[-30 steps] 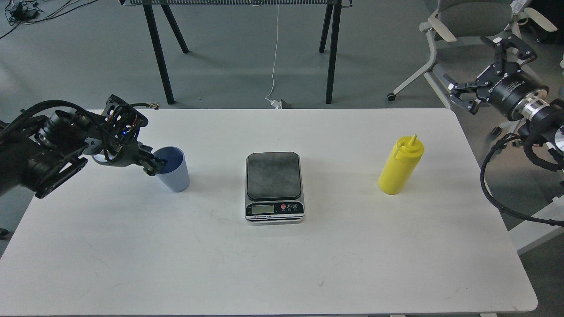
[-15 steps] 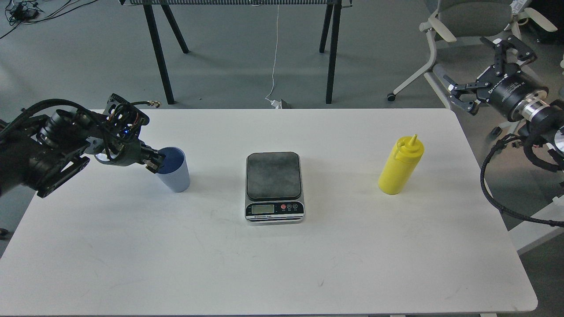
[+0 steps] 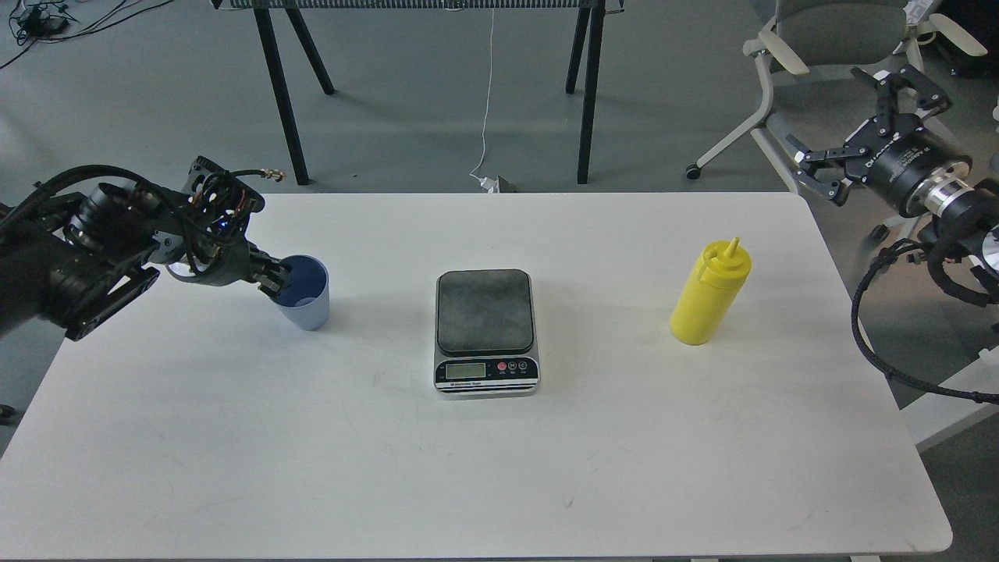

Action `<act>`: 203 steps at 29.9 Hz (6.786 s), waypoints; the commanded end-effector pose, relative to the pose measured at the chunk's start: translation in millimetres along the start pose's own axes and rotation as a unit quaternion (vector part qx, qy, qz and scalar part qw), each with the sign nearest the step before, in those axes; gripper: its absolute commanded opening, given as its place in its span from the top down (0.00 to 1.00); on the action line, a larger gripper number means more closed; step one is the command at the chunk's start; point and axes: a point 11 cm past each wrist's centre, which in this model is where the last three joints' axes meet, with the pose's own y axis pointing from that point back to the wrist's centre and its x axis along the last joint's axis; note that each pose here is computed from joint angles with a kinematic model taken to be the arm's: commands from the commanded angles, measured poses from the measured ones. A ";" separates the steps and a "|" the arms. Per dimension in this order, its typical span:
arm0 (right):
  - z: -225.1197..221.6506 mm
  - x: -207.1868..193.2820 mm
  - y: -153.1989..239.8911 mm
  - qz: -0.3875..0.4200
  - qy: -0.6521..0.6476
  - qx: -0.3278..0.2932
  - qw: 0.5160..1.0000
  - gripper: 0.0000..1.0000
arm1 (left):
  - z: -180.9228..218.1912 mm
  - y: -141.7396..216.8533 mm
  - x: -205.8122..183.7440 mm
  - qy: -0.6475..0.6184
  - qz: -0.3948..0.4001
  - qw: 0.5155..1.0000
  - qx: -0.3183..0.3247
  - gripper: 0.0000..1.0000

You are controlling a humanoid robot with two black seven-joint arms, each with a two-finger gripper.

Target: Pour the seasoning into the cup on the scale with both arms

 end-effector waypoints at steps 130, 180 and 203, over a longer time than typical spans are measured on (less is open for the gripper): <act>100.2 117.5 208.1 0.183 -0.194 0.059 0.962 0.01 | -126.9 157.2 110.1 0.591 0.487 0.611 -0.199 0.01; 265.4 44.4 79.4 0.091 -0.241 -0.025 0.966 0.01 | -120.2 136.7 96.6 0.599 0.465 0.624 -0.191 0.01; 255.1 32.9 43.4 0.083 -0.236 -0.011 0.968 0.01 | -118.4 135.4 98.2 0.599 0.464 0.624 -0.194 0.01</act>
